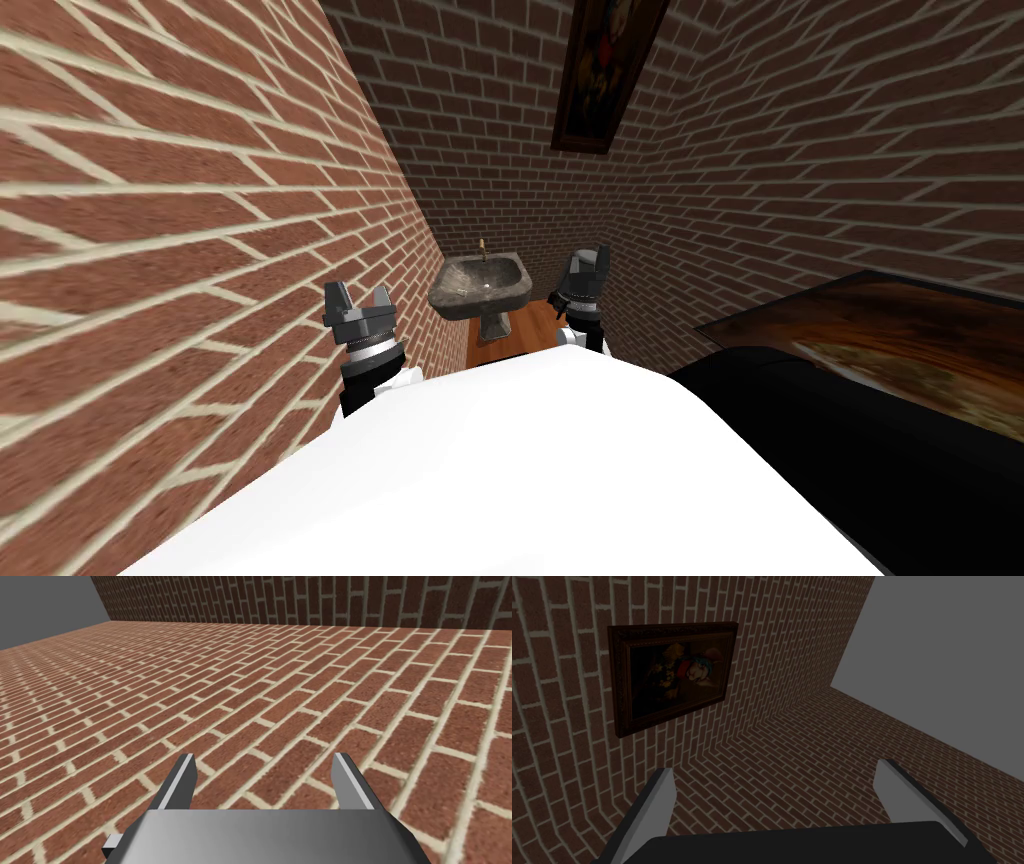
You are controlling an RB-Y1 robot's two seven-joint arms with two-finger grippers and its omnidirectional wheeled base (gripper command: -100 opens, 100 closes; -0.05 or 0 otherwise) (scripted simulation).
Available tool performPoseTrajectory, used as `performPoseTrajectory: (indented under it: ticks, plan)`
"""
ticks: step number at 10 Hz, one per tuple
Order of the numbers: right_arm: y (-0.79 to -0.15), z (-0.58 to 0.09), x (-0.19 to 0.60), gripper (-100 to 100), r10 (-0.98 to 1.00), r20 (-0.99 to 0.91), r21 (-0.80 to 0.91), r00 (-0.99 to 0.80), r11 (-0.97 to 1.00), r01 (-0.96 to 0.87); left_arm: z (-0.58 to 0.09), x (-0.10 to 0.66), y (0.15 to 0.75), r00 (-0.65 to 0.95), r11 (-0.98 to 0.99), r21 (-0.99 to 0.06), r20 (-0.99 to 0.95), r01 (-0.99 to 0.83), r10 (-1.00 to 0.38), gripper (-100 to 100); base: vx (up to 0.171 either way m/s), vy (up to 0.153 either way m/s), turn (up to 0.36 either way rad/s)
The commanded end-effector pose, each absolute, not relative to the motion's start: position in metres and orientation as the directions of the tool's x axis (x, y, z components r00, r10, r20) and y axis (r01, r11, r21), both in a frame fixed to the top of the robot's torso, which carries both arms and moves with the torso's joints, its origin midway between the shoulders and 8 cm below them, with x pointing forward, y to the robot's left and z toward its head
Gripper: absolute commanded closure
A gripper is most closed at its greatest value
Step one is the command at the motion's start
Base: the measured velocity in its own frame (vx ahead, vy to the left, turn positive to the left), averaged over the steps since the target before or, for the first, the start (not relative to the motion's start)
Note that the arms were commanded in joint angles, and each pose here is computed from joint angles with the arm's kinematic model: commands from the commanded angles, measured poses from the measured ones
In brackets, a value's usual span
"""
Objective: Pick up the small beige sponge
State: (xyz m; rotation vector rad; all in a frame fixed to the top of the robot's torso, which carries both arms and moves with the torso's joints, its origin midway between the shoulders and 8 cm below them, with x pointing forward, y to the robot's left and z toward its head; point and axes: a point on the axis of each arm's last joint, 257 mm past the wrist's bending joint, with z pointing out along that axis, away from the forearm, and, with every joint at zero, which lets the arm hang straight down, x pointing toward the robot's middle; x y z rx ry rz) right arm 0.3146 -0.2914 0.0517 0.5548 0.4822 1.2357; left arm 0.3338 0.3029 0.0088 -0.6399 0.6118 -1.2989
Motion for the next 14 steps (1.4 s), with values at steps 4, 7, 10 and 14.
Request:
performPoseTrajectory:
  ticks: [4,7,10,14]
  plan:
    - [-0.291,0.052,0.315,0,0.964,-0.045,0.632,0.262,0.230,-0.740,0.007,0.352,0.302,0.162,0.187,-0.769,-0.109,0.612,-0.981,-100,-0.008,-0.037,-0.055]
    - [-0.291,0.052,0.315,0,0.964,-0.045,0.632,0.262,0.230,-0.740,0.005,0.364,0.302,0.163,0.204,-0.795,-0.134,0.571,-0.978,-100,-0.011,-0.041,-0.037]
    - [-0.291,0.052,0.315,0,0.964,-0.045,0.632,0.262,0.230,-0.740,0.000,0.372,0.304,0.163,0.212,-0.817,-0.146,0.537,-0.976,-100,-0.010,-0.026,-0.030]
    - [-0.291,0.052,0.315,0,0.964,-0.045,0.632,0.262,0.230,-0.740,-0.006,0.386,0.305,0.162,0.230,-0.849,-0.172,0.476,-0.972,-100,-0.001,-0.030,-0.030]
